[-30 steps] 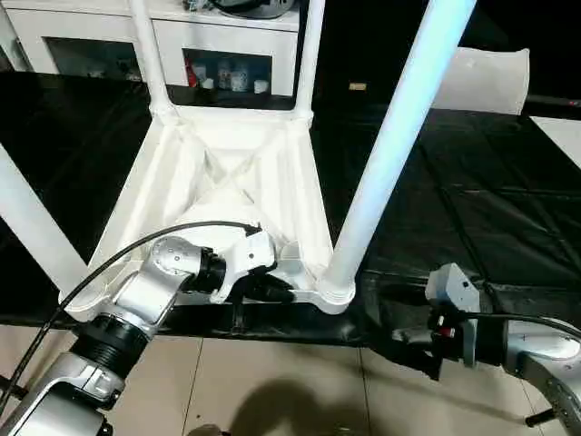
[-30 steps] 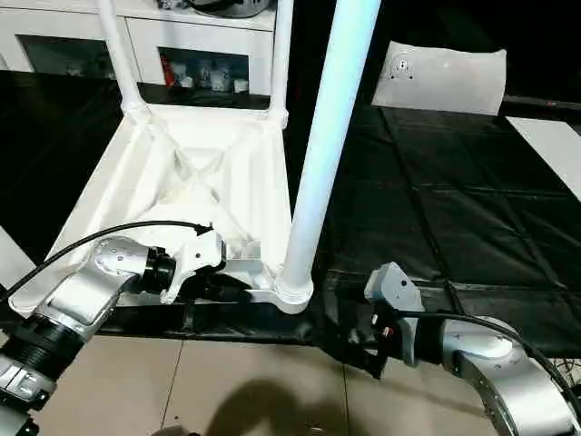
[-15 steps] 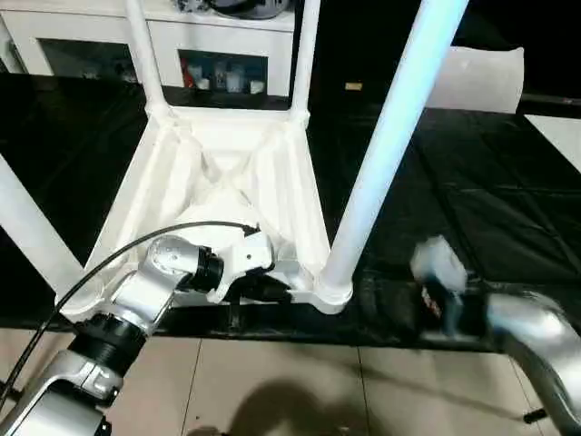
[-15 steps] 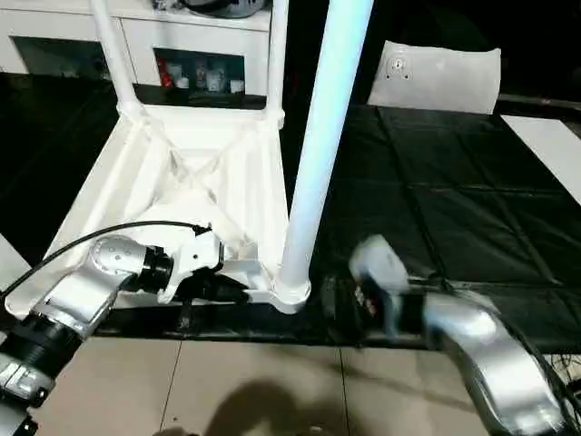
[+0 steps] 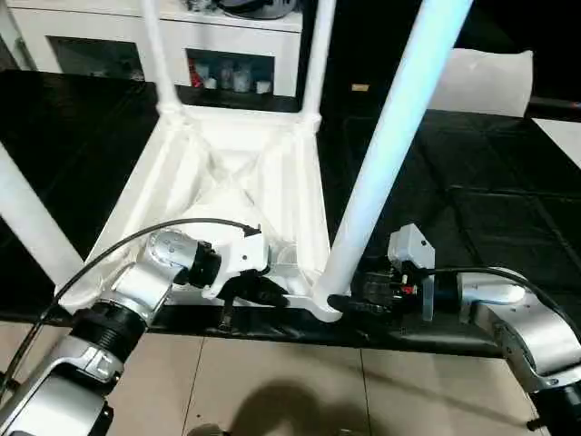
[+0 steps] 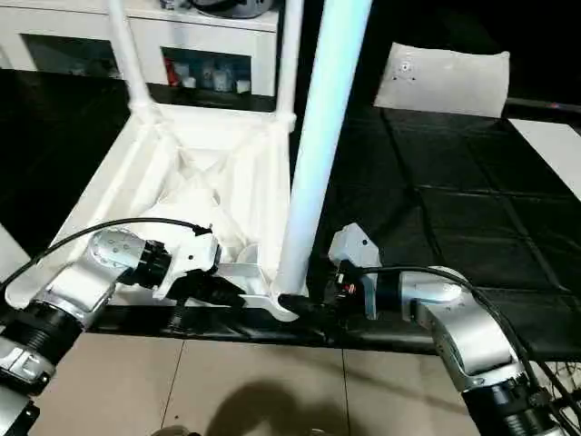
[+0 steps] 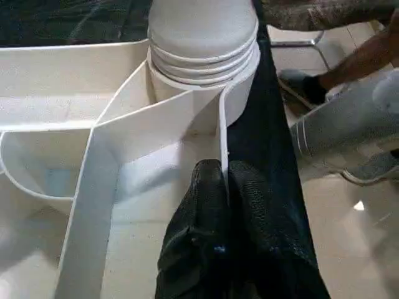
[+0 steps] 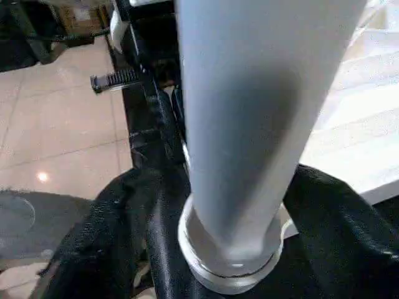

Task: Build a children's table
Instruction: Rotate leg to tighten

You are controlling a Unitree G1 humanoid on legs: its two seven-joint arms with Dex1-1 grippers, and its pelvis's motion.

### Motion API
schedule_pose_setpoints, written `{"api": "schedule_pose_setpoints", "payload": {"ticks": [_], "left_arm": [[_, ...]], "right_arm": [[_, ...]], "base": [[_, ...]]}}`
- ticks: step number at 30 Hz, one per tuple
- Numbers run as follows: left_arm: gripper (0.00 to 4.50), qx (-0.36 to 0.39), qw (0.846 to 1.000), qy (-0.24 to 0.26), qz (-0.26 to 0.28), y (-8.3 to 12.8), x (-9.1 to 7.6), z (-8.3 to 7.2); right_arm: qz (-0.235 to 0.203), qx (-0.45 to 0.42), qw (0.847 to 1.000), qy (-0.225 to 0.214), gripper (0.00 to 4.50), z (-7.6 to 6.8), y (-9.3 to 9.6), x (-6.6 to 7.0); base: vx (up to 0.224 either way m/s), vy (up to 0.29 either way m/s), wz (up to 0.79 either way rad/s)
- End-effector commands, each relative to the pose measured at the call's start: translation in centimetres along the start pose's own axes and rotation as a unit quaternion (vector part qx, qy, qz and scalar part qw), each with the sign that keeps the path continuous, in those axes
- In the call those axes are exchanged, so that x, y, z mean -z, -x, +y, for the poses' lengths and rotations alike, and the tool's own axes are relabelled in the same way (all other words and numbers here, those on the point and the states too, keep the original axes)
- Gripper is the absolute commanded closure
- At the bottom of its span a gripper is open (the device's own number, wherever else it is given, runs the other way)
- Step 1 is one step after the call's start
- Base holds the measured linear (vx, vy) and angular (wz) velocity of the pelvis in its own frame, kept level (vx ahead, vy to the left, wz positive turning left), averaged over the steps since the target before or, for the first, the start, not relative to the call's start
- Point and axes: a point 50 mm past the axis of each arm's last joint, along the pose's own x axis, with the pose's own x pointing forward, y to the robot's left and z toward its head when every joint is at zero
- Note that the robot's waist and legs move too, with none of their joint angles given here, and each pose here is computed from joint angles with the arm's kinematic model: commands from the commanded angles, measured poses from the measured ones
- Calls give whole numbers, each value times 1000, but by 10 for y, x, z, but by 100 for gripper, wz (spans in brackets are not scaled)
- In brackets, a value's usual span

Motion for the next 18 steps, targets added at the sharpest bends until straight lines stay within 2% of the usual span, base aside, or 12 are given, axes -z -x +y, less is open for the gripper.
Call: {"api": "schedule_pose_setpoints", "payload": {"ticks": [1, 13, 18], "left_arm": [[450, 27, 999, -2, 32, -2, 6, -3], [450, 43, 999, -11, 32, 5, 2, 2], [450, 37, 999, -6, 25, 6, 2, 4]], "right_arm": [[6, -18, 1000, 5, 134, 0, -2, 0], [16, -63, 998, 12, 240, -10, -20, 4], [13, -73, 997, 12, 255, -11, -25, 5]], "base": [[0, 0, 0], [0, 0, 0], [0, 0, 0]]}}
